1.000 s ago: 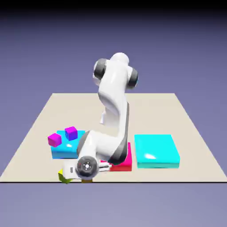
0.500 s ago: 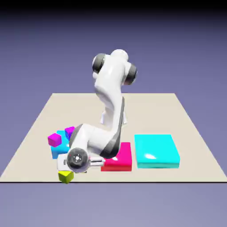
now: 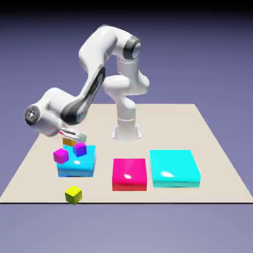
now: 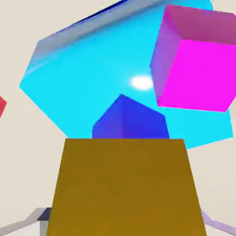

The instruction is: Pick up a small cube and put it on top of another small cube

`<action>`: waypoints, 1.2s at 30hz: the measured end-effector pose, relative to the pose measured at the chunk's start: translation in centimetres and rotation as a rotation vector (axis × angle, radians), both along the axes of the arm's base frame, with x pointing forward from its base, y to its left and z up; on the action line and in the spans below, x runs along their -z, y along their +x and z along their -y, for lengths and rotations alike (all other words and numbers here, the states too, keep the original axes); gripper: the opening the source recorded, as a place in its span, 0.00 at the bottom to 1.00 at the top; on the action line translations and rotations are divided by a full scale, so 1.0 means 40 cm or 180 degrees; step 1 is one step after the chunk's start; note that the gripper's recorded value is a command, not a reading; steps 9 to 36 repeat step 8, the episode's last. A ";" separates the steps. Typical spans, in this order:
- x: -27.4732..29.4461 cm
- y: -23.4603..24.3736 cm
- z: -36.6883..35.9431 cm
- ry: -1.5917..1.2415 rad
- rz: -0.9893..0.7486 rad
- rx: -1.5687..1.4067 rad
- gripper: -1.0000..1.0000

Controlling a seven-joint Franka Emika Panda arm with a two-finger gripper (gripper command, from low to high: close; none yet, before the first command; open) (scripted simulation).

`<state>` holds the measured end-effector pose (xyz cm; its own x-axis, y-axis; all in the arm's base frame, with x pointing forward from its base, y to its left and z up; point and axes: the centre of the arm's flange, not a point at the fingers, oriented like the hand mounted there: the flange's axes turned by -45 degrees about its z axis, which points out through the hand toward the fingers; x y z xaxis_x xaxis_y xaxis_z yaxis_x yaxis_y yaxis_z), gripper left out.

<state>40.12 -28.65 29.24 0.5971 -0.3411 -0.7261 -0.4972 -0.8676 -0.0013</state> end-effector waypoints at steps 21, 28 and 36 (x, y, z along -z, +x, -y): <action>0.136 -0.079 -0.045 -0.0003 -0.0003 -0.0004 1.00; 0.136 -0.079 -0.045 -0.0003 -0.0003 -0.0004 1.00; 0.136 -0.079 -0.045 -0.0003 -0.0003 -0.0004 1.00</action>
